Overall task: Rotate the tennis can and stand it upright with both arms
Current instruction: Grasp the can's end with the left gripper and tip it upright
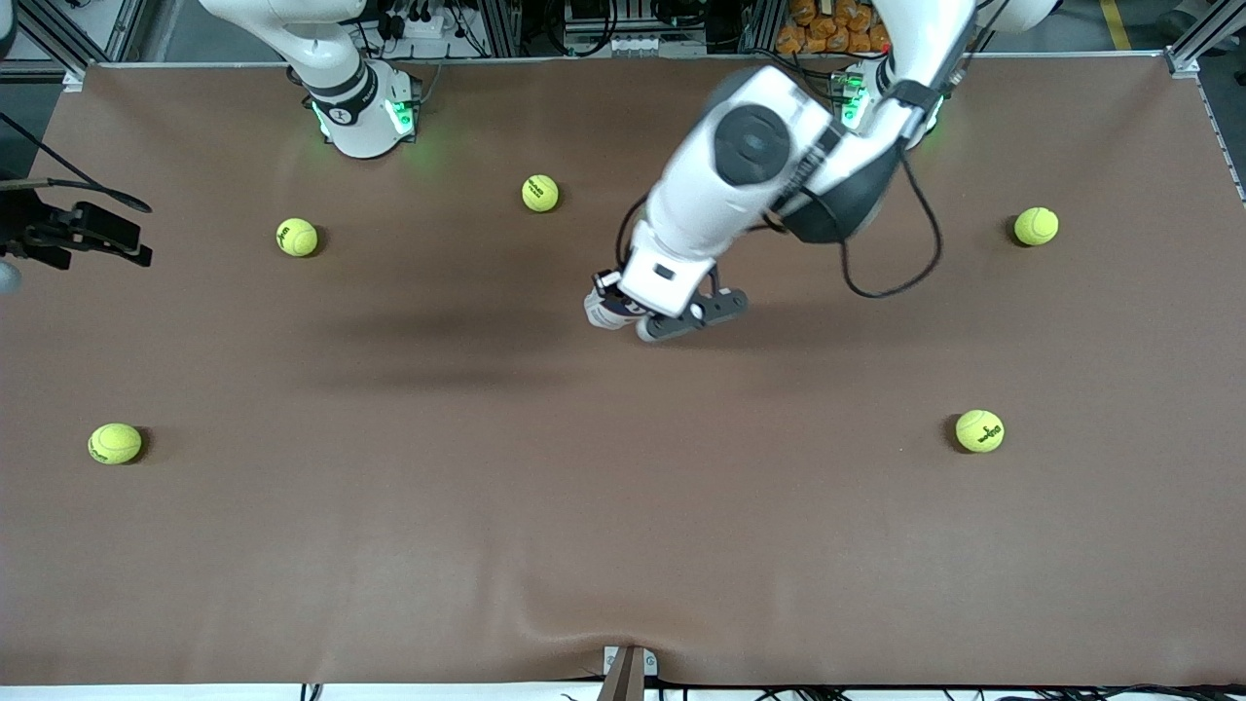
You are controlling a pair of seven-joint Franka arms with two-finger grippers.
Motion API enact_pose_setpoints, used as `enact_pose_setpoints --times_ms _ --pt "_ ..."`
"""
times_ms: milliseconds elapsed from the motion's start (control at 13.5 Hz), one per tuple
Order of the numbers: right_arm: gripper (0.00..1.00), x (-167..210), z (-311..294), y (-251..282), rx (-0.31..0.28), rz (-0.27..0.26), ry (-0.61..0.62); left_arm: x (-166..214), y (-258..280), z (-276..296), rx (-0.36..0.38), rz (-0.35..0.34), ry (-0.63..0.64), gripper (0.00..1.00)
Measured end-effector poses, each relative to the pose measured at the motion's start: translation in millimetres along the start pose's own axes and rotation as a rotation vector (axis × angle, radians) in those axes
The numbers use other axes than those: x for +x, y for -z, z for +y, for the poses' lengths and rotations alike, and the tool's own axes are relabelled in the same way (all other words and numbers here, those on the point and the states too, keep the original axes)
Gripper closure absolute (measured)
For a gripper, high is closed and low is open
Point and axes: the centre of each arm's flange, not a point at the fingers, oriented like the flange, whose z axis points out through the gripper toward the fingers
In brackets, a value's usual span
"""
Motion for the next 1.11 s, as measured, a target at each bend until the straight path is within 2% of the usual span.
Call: enact_pose_setpoints --times_ms 297,445,1113 --pt "0.00 -8.3 5.8 21.5 0.003 0.024 -0.048 -40.2 -36.6 13.8 0.145 0.145 -0.008 0.98" --pt "0.00 -8.5 5.3 24.0 0.002 0.029 -0.049 -51.1 -49.7 20.0 0.161 0.175 0.046 0.98" --pt "0.00 -6.7 17.8 18.9 0.004 0.019 -0.075 -64.1 -94.1 26.9 0.217 0.195 0.040 0.98"
